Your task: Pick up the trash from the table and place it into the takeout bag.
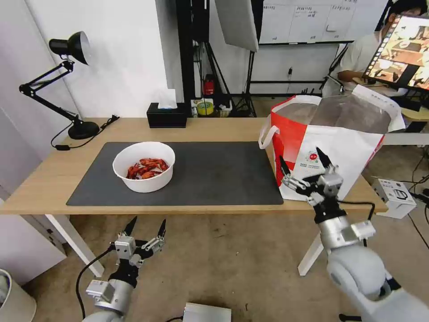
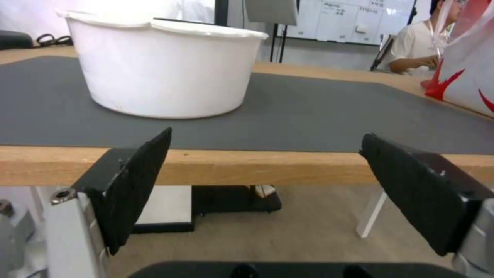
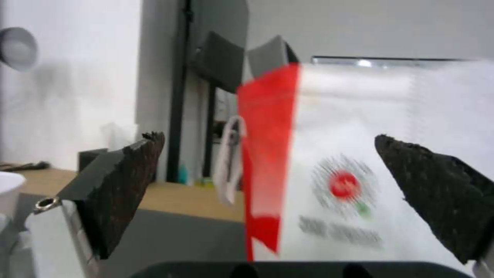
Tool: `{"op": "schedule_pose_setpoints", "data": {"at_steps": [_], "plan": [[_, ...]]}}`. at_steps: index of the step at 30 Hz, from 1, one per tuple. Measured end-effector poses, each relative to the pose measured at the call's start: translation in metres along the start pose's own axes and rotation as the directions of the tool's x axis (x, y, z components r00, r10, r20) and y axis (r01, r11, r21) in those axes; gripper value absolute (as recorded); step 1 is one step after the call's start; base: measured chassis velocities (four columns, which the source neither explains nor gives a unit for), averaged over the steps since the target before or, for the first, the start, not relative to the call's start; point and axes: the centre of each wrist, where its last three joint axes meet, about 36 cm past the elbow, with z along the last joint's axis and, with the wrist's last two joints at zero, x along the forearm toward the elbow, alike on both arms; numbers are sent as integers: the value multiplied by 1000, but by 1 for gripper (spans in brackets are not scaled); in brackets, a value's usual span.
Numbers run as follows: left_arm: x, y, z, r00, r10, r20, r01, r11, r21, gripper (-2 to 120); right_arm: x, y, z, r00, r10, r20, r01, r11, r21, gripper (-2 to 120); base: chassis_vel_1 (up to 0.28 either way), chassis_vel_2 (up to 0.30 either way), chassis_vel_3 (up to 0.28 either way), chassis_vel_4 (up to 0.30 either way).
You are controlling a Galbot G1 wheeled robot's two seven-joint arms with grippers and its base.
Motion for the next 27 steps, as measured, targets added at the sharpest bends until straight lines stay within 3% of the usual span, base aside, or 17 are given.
{"op": "schedule_pose_setpoints", "data": {"at_steps": [7,16,23,27], "plan": [[-2,-1,0,1000,10,1,-10,1000,2,100,49,16,13,994,83,-78,-83,996,-7,100,0,0,0,0],[1,1,-6,1000,11,9,-11,1000,0,100,80,37,8,977,148,-156,-154,988,-24,100,0,0,0,0],[4,-1,-14,1000,6,16,-6,1000,4,100,95,50,-5,972,116,-207,-125,992,-32,100,0,0,0,0],[4,-5,-18,1000,-8,10,8,999,50,100,99,58,-7,973,84,-214,-96,994,-46,100,0,0,0,0]]}}
